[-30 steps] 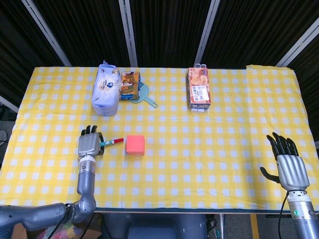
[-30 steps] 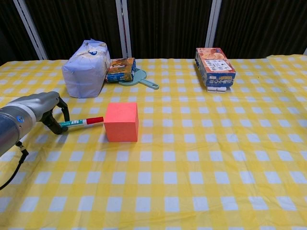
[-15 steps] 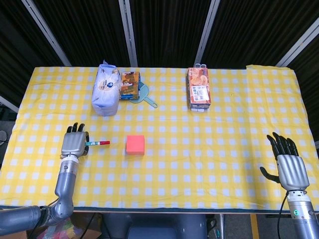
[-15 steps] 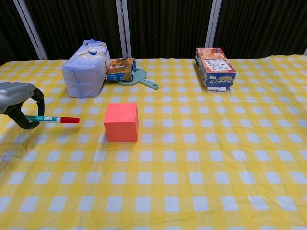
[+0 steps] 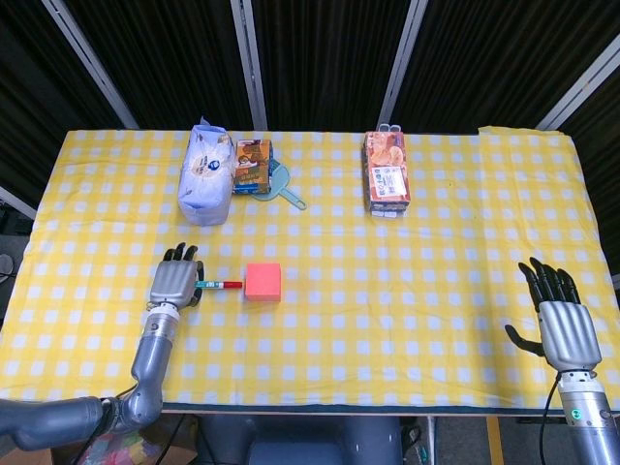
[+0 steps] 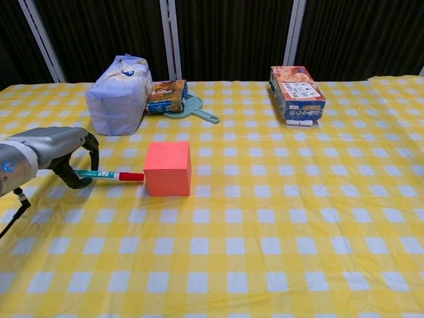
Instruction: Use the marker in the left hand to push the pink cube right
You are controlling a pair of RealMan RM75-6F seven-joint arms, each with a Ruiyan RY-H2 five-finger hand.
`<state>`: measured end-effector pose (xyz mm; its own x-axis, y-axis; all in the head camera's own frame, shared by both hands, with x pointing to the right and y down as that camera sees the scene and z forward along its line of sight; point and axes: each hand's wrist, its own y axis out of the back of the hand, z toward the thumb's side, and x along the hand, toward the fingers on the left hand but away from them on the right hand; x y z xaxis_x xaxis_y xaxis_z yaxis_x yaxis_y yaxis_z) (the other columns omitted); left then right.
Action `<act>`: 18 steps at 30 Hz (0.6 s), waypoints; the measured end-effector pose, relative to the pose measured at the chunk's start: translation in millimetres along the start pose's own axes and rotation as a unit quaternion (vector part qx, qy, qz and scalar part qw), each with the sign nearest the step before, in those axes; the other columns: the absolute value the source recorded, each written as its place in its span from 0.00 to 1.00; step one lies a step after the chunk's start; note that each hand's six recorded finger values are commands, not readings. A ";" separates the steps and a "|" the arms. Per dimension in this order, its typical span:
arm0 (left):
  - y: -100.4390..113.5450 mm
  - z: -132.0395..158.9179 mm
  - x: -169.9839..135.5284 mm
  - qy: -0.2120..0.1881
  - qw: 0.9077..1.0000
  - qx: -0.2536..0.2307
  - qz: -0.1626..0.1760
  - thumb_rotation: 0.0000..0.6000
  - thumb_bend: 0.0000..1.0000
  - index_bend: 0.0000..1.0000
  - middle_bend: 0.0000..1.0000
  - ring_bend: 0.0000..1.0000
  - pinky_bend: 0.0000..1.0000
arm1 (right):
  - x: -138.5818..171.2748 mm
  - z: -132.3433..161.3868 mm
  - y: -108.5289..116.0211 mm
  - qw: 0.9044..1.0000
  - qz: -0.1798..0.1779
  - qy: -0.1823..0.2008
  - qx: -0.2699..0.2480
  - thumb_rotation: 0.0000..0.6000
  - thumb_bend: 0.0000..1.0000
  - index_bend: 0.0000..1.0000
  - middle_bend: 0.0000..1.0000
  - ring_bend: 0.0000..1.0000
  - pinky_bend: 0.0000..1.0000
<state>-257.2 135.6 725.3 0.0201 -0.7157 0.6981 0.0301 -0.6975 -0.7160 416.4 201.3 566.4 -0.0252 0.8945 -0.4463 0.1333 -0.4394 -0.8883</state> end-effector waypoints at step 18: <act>13.6 84.1 3.6 -0.043 0.999 -0.007 0.008 1.00 0.56 0.55 0.10 0.00 0.10 | 0.5 -0.8 0.5 1.000 0.001 -0.001 -0.004 1.00 0.30 0.00 0.00 0.00 0.00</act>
<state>-172.7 126.4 718.8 0.1061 -0.7213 0.6845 0.0151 -0.6871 -0.7264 417.2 201.6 565.9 -0.0276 0.8937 -0.4478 0.1408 -0.4401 -0.8869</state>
